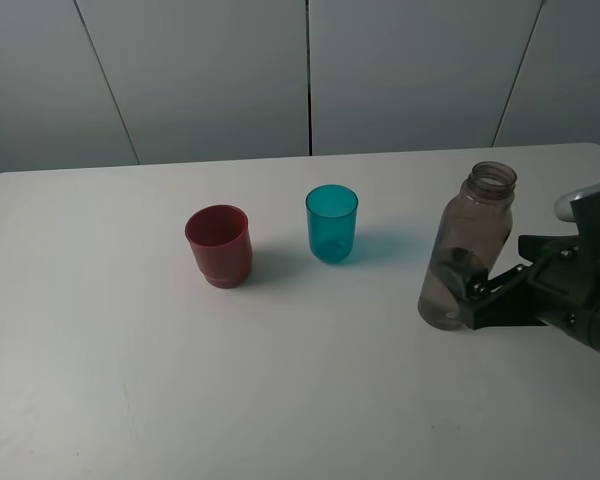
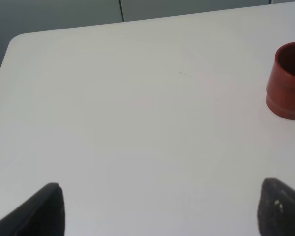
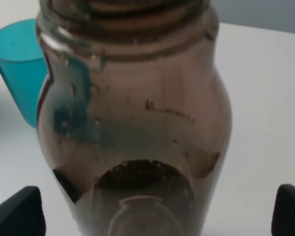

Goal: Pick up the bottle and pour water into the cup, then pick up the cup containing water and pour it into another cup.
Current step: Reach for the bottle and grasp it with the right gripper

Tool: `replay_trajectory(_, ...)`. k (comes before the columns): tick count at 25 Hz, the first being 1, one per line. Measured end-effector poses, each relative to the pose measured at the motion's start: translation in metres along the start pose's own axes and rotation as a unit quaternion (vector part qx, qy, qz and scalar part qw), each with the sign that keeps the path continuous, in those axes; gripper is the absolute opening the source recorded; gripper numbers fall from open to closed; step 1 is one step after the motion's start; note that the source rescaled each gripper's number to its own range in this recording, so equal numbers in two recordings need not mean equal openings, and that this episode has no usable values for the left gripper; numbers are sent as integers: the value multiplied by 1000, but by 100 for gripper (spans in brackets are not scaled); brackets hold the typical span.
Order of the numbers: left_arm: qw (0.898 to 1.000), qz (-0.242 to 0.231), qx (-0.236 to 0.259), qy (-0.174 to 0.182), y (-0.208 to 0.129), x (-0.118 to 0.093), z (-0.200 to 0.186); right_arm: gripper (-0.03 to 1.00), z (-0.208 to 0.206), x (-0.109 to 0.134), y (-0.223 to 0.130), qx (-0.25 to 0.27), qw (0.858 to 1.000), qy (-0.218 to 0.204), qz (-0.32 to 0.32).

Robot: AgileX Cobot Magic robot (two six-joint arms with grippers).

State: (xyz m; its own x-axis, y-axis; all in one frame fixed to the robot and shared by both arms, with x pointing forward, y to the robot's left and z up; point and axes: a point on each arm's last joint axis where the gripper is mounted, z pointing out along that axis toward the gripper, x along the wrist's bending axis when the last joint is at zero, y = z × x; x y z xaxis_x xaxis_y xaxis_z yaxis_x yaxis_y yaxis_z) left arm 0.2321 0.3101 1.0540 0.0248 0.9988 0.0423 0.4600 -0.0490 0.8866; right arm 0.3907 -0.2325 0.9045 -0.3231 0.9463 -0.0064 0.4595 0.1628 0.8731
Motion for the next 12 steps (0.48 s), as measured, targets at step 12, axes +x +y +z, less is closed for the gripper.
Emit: replay_trajectory(12, 1000, 0, 0, 0, 0, 0, 0, 100, 26, 2, -2, -13, 1000, -8, 4)
